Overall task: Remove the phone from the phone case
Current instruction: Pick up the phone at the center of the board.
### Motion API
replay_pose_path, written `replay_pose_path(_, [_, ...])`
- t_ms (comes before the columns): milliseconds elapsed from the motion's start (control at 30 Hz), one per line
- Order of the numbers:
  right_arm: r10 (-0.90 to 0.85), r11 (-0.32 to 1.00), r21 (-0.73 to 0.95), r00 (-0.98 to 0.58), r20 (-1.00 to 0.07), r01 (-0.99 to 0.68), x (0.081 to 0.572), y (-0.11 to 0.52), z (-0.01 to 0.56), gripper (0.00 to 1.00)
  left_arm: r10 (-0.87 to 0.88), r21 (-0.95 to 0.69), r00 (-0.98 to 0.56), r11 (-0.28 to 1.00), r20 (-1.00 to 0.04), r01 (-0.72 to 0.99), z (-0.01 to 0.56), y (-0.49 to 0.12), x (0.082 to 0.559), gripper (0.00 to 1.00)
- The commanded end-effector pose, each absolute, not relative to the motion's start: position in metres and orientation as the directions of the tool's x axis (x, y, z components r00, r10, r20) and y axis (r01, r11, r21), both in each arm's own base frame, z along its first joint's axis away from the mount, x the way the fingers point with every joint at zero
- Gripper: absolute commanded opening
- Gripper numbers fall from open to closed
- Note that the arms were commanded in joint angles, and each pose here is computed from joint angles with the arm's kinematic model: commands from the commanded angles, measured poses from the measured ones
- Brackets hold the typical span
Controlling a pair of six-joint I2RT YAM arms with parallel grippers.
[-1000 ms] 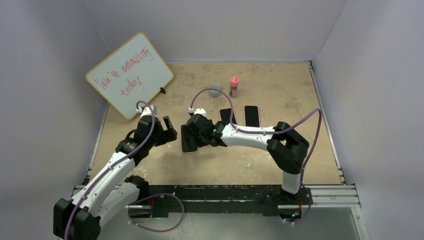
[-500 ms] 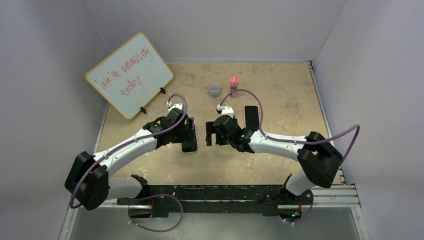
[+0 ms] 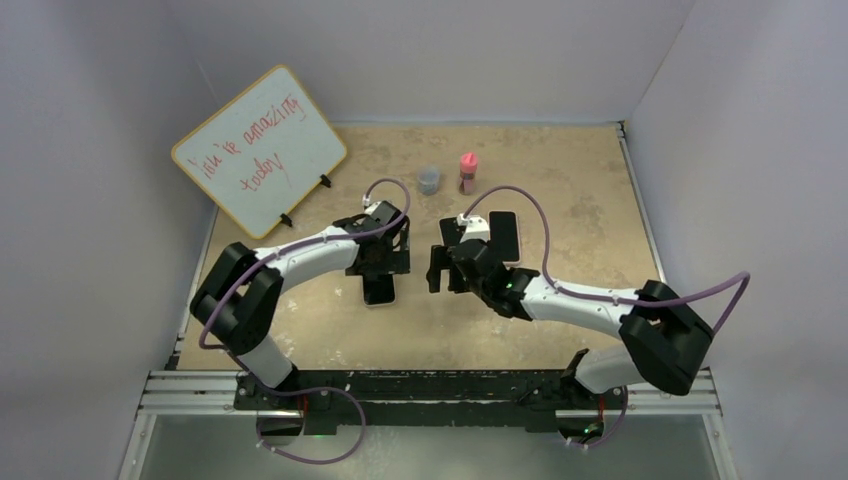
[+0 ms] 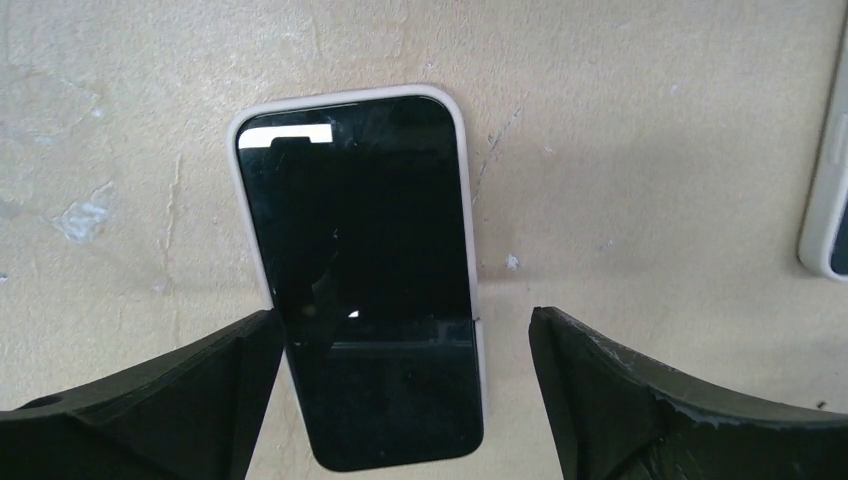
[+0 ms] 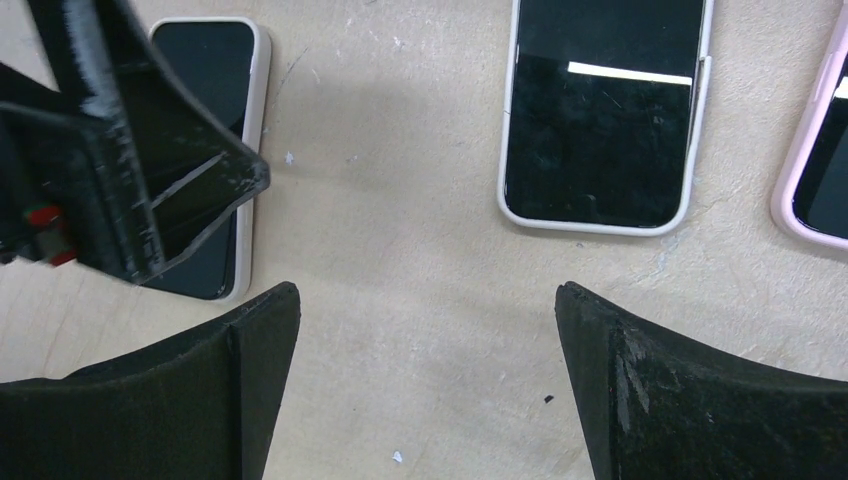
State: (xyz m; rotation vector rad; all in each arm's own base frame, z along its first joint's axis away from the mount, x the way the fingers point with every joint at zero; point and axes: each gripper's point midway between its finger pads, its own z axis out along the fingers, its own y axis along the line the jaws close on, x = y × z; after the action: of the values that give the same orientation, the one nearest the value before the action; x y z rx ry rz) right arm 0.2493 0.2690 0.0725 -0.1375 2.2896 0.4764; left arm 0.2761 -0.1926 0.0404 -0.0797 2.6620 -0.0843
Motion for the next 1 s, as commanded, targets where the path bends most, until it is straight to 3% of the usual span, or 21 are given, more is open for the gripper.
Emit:
replay_pose_path(0, [0.075,0.917,0.304,-0.640,-0.765,-0.257,0.256,0.264,0.085,0.99,-0.080,-0.040,-0.892,0.997,-0.446,-0.070,0.039,-0.195,0.284,0.99])
replay_pose_path(400, [0.050,0.909,0.295,-0.626,-0.778,-0.294,0.256,0.258,0.082,0.99,-0.097,0.040,-0.905,0.991,-0.414,-0.124,0.027,-0.176,0.272,1.00])
replay_pose_path(667, [0.020,0.867,0.323,-0.620,-0.784,-0.380,0.249,0.270,0.084,0.99,-0.112,-0.040,-0.930,0.994,-0.351,-0.105,0.002,-0.191,0.267,0.96])
replay_pose_path(967, [-0.015,0.774,0.345,-0.560,-0.828,-0.531,0.240,0.289,0.097,0.95,-0.148,-0.173,-0.913,0.981,-0.381,-0.087,0.019,-0.200,0.264,0.64])
